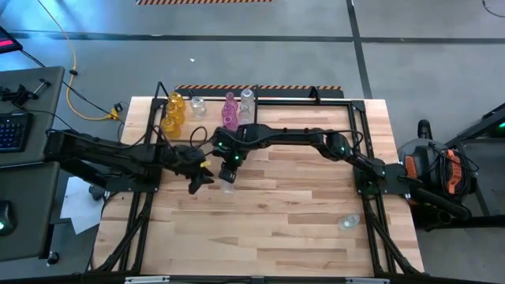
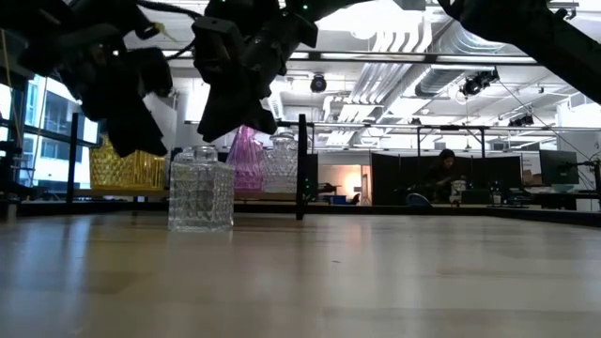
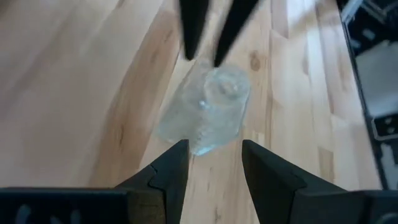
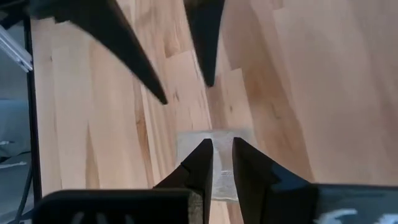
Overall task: Sort vases onto shelf
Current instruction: Put the transparent vase on the shelf aligned with the left transparent vase
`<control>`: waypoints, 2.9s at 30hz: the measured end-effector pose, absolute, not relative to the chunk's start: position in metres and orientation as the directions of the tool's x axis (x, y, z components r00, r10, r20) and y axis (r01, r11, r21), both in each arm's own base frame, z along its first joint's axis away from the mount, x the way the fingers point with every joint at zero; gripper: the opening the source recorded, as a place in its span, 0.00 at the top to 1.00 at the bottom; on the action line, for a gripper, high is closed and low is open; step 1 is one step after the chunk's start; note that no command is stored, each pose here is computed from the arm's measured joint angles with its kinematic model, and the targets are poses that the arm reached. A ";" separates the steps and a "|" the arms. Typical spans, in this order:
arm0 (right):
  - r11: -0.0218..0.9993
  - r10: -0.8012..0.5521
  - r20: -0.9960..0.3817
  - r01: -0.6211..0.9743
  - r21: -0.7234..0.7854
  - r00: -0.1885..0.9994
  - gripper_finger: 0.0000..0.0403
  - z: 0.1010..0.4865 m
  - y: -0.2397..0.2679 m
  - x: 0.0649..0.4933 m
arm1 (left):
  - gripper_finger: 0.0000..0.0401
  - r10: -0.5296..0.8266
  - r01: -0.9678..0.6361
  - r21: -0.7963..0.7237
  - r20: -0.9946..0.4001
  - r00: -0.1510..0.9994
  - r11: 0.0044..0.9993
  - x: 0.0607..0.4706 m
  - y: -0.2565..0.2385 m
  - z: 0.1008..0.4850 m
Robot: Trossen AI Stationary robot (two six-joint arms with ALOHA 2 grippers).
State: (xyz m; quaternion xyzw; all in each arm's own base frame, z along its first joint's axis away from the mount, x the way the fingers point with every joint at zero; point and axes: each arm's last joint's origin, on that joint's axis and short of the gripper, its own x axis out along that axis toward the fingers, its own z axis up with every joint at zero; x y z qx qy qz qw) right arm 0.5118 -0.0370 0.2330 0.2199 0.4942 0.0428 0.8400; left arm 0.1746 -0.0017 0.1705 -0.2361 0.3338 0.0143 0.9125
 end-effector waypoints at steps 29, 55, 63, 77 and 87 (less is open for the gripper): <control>0.897 -0.269 -0.708 0.438 0.063 0.653 0.89 0.371 -0.127 0.436 | 0.65 -0.226 0.046 -0.238 -0.819 0.527 0.970 0.262 0.006 0.217; 0.825 -0.392 -0.777 0.563 -0.059 0.493 0.89 0.368 -0.135 0.418 | 0.65 -0.232 0.095 -0.213 -0.838 0.494 0.972 0.268 -0.012 0.213; 0.808 -0.358 -0.782 0.589 0.014 0.510 0.89 0.368 -0.125 0.421 | 0.65 -0.226 0.102 -0.202 -0.866 0.446 0.974 0.276 -0.012 0.197; 0.783 -0.291 -0.814 0.614 0.099 0.503 0.89 0.365 -0.089 0.426 | 0.70 -0.149 0.058 -0.138 -0.944 0.293 0.989 0.261 -0.010 0.192; 0.767 -0.296 -0.810 0.632 0.115 0.507 0.89 0.381 -0.066 0.414 | 0.84 -0.068 0.030 -0.063 -0.961 0.267 0.998 0.258 -0.012 0.191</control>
